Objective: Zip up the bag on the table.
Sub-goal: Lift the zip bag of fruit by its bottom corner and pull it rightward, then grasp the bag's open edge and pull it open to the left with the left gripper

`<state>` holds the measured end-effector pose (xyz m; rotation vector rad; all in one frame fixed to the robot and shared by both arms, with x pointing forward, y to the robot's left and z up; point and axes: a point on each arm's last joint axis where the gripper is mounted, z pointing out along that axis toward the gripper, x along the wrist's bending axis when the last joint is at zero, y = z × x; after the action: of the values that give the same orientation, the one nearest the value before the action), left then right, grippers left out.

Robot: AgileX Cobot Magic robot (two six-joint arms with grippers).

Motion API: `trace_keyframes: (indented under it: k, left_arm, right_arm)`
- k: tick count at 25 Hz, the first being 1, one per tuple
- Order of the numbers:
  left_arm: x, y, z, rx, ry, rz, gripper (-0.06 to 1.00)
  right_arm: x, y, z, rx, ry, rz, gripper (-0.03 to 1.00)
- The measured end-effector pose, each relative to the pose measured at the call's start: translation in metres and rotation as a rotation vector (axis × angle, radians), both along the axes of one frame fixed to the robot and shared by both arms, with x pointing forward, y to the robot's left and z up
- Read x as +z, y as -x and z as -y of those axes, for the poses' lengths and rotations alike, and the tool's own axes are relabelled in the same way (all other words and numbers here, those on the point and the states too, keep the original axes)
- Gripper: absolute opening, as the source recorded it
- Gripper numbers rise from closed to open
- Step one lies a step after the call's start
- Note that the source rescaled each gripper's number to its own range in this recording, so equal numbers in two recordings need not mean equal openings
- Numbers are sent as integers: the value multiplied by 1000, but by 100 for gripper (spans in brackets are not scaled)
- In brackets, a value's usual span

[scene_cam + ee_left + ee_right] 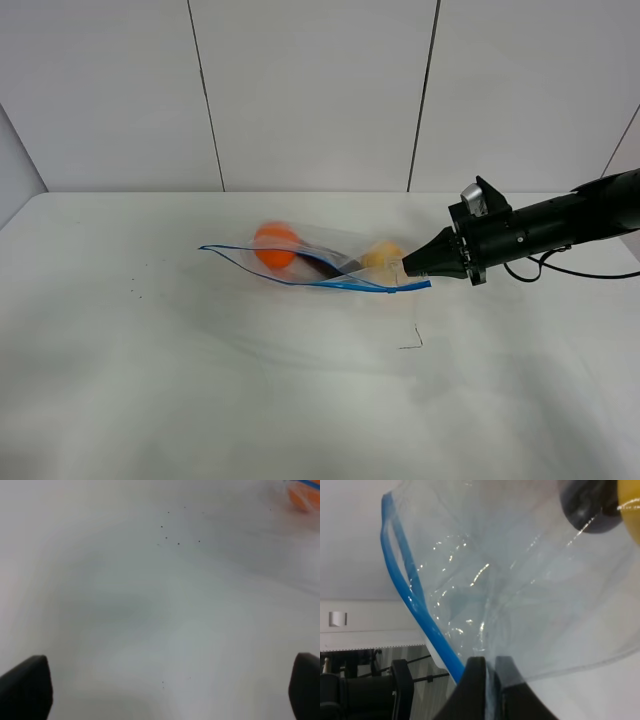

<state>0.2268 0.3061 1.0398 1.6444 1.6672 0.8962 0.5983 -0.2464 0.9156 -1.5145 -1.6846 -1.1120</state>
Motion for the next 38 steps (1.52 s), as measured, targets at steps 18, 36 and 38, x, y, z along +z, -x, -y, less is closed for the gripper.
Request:
trace_keyframes:
  k: [18,36,38]
  left_arm:
    - [31,-11,14,-96,170,339,98]
    - [106,-150,30,-430,-75,39,96]
    - [109,-169,34,-471,-104,10,95]
  right_arm:
    - [-1,1,0,7,6,0,0]
    - [-1,1,0,5,7,-11,0]
    - [-1,1,0,3,7,-14,0]
